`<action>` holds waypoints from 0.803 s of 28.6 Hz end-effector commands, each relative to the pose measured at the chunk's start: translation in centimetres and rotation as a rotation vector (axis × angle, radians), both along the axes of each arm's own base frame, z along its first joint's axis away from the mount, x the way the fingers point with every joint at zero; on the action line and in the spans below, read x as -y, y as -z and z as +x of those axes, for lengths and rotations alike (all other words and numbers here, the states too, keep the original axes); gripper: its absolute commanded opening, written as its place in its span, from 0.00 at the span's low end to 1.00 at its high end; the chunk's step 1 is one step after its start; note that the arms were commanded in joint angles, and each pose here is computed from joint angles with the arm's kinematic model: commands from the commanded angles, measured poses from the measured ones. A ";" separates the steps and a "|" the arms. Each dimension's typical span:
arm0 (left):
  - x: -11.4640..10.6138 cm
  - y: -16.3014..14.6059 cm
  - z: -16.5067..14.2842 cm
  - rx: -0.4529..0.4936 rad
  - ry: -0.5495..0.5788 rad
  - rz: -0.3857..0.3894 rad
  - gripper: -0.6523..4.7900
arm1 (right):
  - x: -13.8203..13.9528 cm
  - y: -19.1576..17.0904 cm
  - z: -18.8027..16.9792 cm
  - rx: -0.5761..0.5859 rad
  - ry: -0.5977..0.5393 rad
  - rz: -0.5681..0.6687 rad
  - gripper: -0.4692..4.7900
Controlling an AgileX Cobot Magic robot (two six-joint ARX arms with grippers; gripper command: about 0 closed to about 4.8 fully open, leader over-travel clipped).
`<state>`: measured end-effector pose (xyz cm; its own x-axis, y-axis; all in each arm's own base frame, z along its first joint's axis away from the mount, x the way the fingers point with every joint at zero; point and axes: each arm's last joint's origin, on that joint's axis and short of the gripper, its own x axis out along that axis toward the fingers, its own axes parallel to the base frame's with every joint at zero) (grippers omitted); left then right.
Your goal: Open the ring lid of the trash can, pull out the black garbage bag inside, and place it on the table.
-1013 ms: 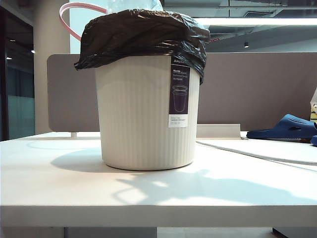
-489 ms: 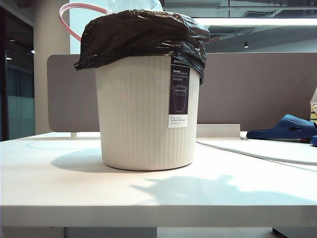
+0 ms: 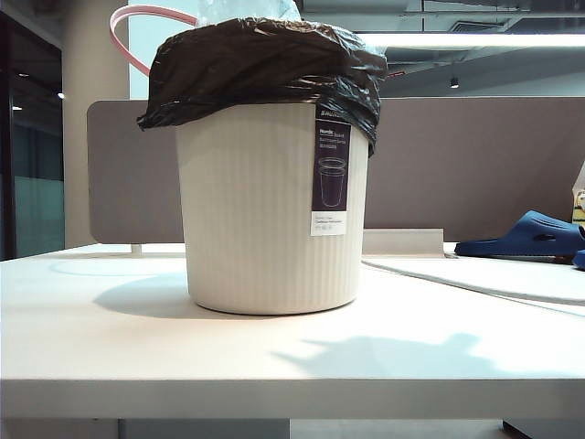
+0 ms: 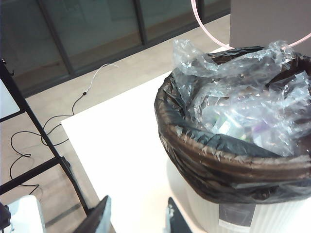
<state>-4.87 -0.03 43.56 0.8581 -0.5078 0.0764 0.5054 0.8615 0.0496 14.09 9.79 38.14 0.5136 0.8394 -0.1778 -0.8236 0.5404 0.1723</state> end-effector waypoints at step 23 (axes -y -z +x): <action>1.7 6.8 8.0 -0.057 0.065 -0.209 0.11 | 0.7 0.4 -1.1 -0.027 0.013 -0.060 0.36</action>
<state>2.65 -1.62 36.88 0.8327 -0.5446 0.1005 0.5537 0.8223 -0.1316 13.09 9.15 37.56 0.5154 0.8193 -0.2513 -0.8090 0.5619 0.1725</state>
